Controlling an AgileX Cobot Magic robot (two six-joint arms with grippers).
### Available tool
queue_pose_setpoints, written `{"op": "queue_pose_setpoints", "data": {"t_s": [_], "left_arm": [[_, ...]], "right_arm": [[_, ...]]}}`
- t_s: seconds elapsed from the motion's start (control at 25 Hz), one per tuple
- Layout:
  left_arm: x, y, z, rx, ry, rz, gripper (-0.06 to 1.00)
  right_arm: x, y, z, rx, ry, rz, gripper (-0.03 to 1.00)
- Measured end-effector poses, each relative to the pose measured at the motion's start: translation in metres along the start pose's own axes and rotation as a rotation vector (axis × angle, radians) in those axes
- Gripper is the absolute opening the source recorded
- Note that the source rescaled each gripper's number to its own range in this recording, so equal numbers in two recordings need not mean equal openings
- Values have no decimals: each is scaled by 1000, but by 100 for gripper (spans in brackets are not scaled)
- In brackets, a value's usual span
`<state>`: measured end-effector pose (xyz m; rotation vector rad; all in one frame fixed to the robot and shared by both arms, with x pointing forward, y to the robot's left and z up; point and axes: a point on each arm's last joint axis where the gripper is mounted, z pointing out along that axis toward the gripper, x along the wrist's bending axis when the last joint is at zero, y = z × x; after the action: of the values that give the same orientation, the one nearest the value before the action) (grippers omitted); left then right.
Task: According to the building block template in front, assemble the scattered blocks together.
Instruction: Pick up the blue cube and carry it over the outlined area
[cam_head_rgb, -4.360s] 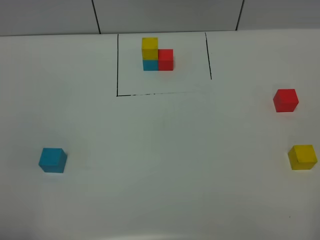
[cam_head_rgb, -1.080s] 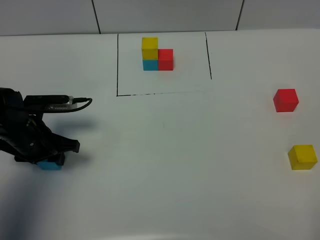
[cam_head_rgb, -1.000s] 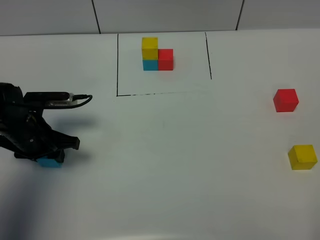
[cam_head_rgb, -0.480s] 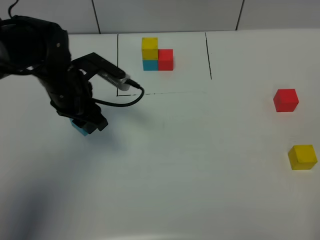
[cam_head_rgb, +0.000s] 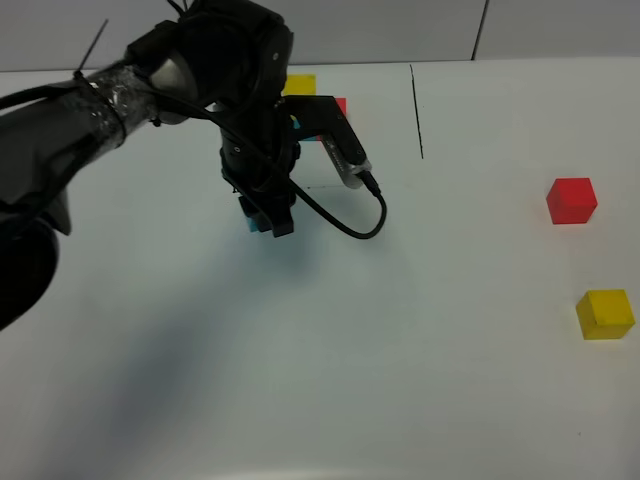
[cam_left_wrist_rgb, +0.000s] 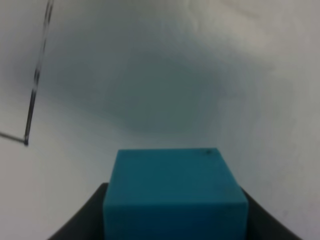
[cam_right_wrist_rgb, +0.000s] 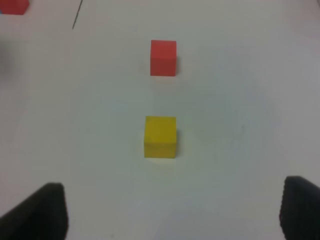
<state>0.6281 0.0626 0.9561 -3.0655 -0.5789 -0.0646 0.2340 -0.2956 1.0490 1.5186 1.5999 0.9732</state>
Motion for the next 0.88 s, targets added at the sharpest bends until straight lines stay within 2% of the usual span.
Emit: {"op": "queue_pose_setpoints", "data": {"t_s": [0.2, 0.32, 0.44, 0.6, 0.88], "left_arm": [[-5, 31, 10, -32, 6, 137, 0], [-11, 45, 18, -71, -29, 197, 0], [-14, 54, 23, -109, -64, 223, 0], [-16, 56, 32, -111, -88, 256, 0], [-14, 60, 43, -127, -81, 265, 0]], "right_arm": [[0, 0, 0, 0, 0, 0, 73], [0, 0, 0, 0, 0, 1, 73], [0, 0, 0, 0, 0, 1, 73], [0, 0, 0, 0, 0, 1, 73], [0, 0, 0, 0, 0, 1, 73]]}}
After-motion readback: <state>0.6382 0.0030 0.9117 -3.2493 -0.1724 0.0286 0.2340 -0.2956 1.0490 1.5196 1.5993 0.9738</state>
